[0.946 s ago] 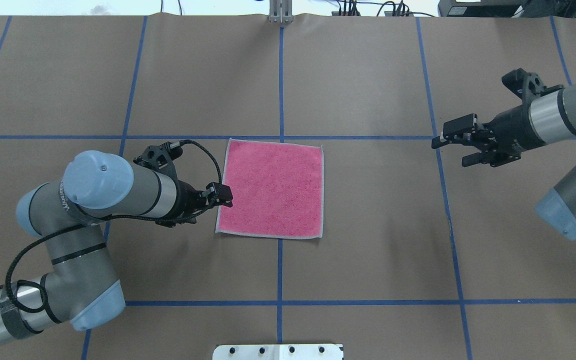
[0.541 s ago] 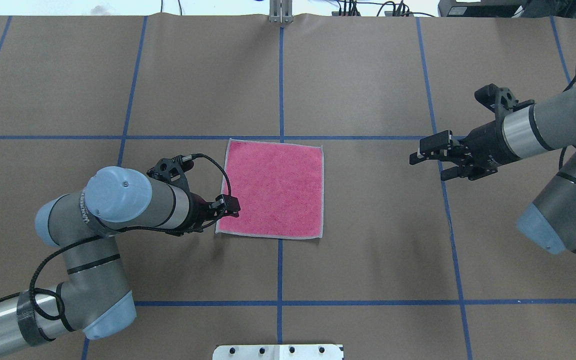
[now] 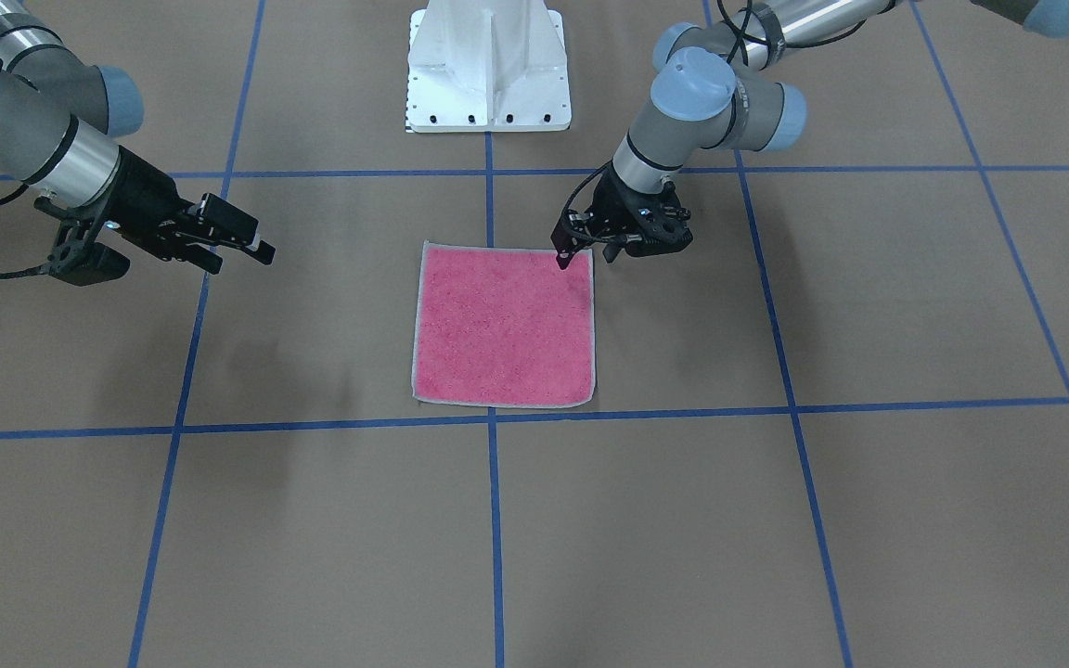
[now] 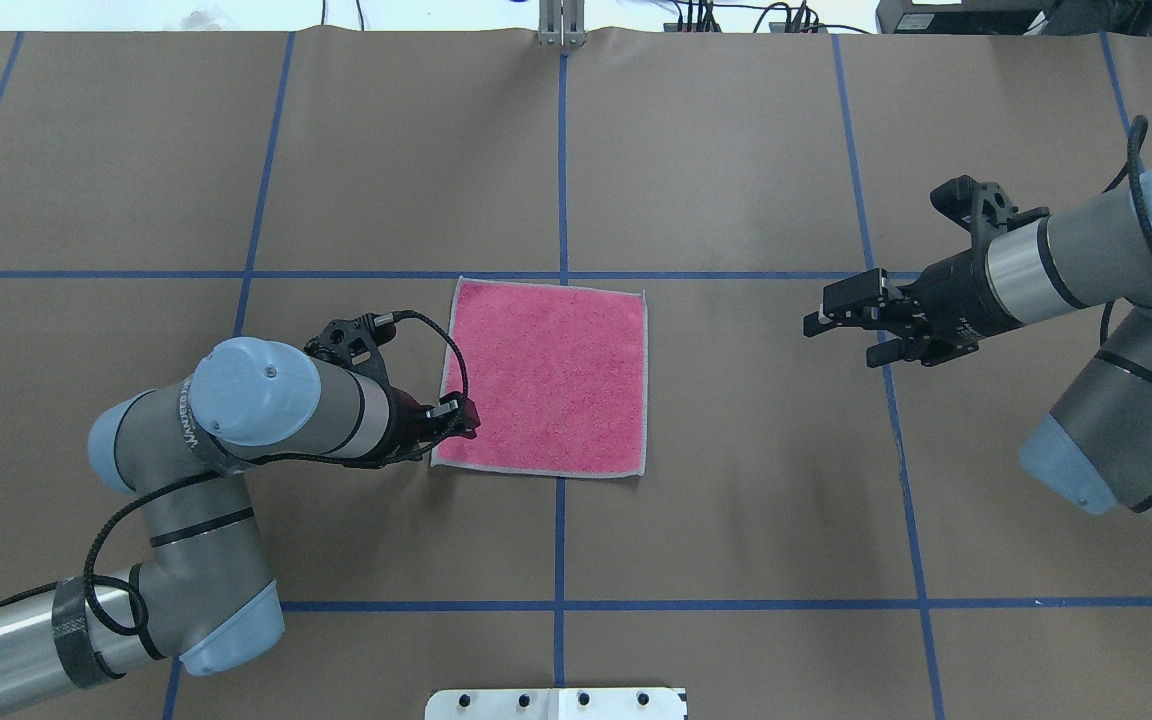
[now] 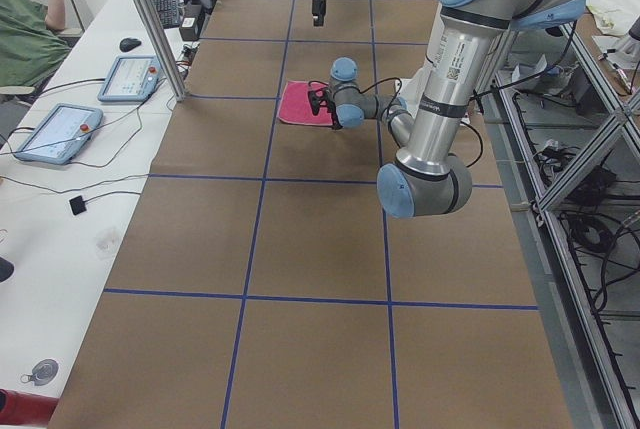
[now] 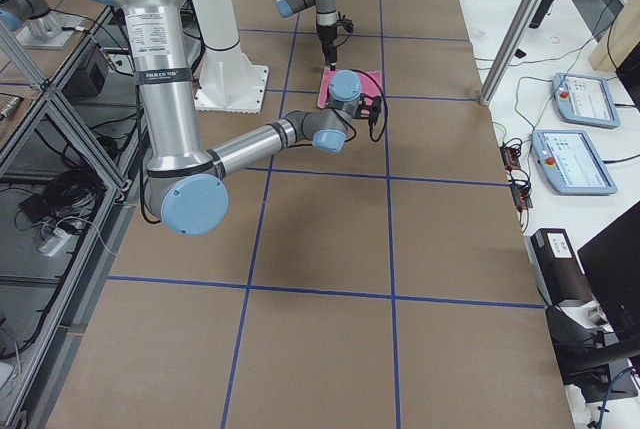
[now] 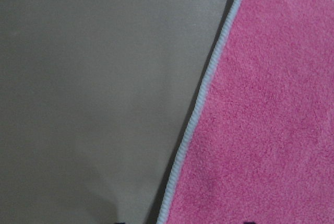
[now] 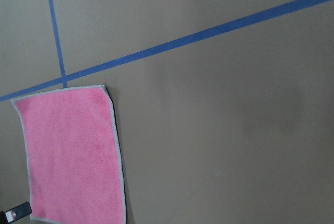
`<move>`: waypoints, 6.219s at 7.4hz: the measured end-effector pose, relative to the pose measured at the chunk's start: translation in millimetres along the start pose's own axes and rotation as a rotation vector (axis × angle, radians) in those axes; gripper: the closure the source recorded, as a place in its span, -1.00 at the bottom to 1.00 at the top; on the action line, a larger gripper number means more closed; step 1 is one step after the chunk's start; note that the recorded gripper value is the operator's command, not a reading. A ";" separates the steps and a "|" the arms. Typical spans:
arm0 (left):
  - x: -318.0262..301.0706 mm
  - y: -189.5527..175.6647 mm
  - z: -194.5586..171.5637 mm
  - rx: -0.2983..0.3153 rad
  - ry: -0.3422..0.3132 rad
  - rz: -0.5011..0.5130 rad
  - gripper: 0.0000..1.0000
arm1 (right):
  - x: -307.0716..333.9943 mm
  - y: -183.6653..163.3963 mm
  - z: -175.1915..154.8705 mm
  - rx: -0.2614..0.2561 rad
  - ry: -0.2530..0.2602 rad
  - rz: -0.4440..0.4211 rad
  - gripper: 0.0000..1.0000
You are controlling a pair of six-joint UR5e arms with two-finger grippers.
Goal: Fold towel twice with both arms
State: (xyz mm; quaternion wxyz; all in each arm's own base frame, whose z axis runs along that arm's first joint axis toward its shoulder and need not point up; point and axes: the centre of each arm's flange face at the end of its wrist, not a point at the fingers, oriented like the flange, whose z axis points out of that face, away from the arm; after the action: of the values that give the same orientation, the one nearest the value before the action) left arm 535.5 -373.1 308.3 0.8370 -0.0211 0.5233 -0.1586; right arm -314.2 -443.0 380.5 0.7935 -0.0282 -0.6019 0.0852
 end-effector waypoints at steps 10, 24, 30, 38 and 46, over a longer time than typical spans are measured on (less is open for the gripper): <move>0.7 3.7 0.9 -0.008 0.000 -0.001 -0.07 | 1.4 -0.7 -0.2 -0.004 0.000 -0.003 -0.99; 5.4 22.2 -1.0 -0.034 0.007 0.011 1.00 | -5.9 8.1 12.2 -0.015 -0.001 0.018 -0.99; 5.6 22.9 -1.3 -0.036 0.007 0.012 1.00 | -94.5 64.2 103.5 0.026 0.002 0.084 -0.98; 5.4 22.0 -1.6 -0.034 0.007 0.012 1.00 | -122.9 112.0 182.6 0.054 0.170 0.107 -0.43; 5.8 22.1 -2.4 -0.036 0.010 0.014 1.00 | -115.5 119.4 203.2 0.036 0.201 0.105 1.00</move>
State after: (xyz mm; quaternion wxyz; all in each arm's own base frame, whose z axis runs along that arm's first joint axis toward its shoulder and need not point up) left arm 541.1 -353.5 297.7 0.8350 -0.0315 0.5303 -0.1432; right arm -551.6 -356.7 308.8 0.8448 -0.0537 -0.5152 0.1343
